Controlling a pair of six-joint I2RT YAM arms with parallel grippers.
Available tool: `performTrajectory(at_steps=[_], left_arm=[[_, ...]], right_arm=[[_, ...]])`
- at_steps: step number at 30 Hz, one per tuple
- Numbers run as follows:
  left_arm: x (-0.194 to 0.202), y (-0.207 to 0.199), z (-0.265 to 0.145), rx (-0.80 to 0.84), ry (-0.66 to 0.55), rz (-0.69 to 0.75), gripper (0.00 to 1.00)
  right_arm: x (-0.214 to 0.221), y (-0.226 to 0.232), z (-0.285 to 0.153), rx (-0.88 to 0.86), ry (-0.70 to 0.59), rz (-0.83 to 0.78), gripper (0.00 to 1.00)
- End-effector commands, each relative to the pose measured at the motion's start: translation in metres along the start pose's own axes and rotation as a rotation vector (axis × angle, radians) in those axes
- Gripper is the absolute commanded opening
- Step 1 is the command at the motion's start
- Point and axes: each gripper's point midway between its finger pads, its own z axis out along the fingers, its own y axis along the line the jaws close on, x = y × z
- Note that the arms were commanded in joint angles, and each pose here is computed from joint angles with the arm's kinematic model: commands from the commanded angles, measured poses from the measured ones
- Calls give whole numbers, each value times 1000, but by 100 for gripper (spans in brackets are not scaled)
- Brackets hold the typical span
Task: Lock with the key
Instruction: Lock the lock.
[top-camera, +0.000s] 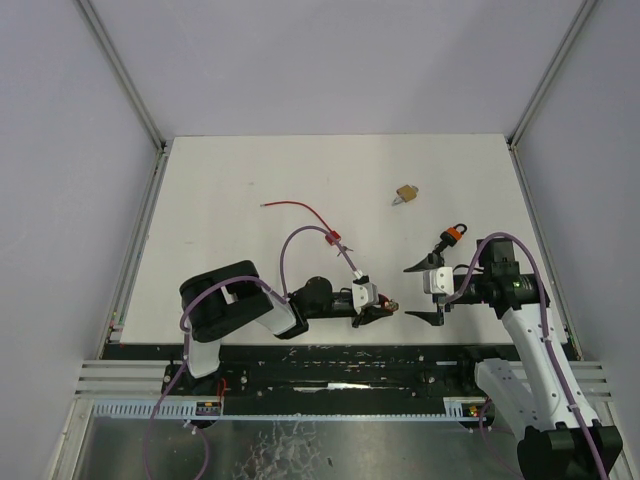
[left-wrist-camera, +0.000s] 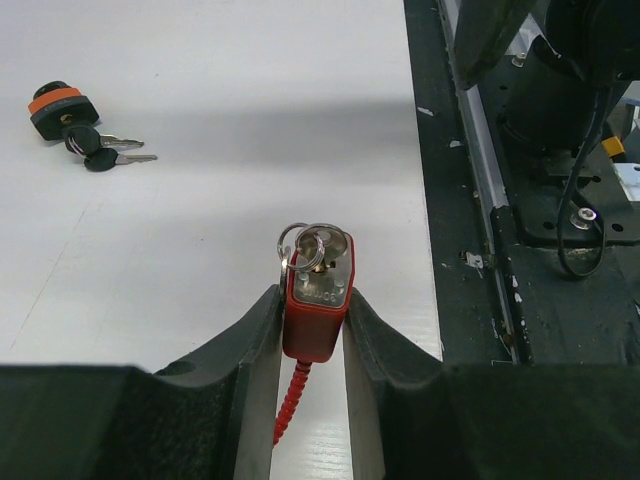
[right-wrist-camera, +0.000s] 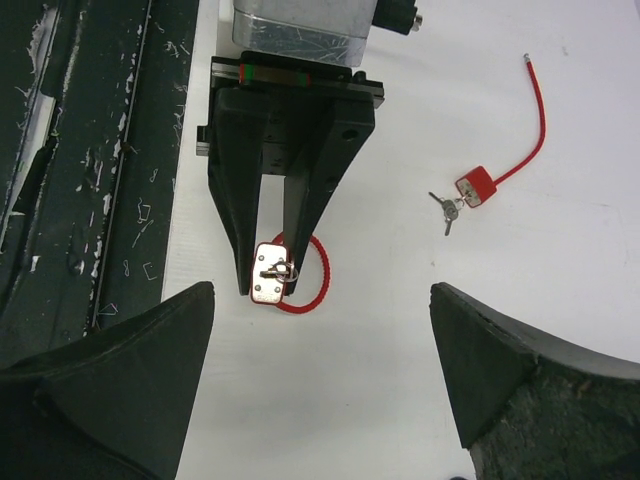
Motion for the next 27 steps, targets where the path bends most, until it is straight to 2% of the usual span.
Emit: performTrajectory(at_steps=[1, 4, 15, 27], left_arm=[[-11, 1, 1, 11, -17, -12, 0], [-8, 0, 1, 18, -2, -15, 0], [-2, -4, 4, 49, 28, -32, 0], [-1, -6, 7, 70, 46, -37, 0]], right_arm=[[-10, -5, -1, 20, -39, -10, 94], [-10, -7, -2, 21, -30, -4, 100], [-7, -4, -2, 9, -17, -50, 99], [16, 3, 13, -85, -8, -111, 78]])
